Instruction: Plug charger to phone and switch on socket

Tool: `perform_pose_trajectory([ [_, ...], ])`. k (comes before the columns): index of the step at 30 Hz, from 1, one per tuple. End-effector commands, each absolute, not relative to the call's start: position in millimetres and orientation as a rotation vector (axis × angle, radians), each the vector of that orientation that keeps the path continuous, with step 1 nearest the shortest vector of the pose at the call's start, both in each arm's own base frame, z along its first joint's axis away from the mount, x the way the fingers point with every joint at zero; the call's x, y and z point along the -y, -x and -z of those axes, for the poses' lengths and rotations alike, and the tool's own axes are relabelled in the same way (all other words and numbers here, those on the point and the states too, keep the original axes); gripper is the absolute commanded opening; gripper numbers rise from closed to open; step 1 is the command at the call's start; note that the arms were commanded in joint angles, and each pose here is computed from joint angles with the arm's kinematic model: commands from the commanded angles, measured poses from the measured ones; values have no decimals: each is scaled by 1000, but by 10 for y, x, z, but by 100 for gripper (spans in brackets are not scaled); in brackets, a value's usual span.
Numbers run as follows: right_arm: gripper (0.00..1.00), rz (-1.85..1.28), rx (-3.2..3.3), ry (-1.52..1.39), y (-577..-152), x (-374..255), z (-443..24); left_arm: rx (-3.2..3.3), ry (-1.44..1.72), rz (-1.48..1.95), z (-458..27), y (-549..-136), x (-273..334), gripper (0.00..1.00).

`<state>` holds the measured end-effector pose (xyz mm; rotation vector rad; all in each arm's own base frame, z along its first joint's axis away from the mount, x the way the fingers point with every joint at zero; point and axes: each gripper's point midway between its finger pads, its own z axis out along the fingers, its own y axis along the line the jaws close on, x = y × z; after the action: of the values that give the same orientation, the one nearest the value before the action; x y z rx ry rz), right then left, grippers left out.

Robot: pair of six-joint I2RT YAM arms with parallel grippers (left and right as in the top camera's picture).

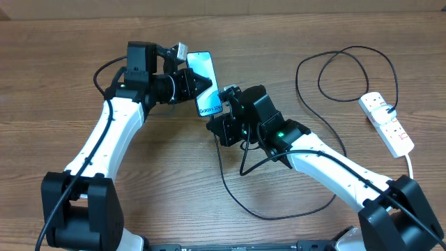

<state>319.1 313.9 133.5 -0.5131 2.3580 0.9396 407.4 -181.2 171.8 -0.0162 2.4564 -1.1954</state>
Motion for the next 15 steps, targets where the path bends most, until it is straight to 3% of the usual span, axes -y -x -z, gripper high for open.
perform_pose_trajectory([
  [1, 4, -911, -2176, 436, -3588, -3108, -1848, -2521, -109, 1377, -1693, -3664, 2197, 5],
  [8, 4, -908, -2190, 417, -3630, -3033, -1828, -2527, -136, 1357, -1671, -3642, 2233, 4],
  [10, 11, -910, -2206, 408, -3616, -3025, -1804, -2533, -131, 1334, -1651, -3653, 2229, 5],
  [14, 42, -894, -2289, 388, -3541, -2961, -1661, -2541, -111, 1278, -1608, -3699, 2186, 4],
  [15, 45, -891, -2302, 387, -3526, -2951, -1637, -2541, -107, 1269, -1602, -3710, 2176, 5],
])
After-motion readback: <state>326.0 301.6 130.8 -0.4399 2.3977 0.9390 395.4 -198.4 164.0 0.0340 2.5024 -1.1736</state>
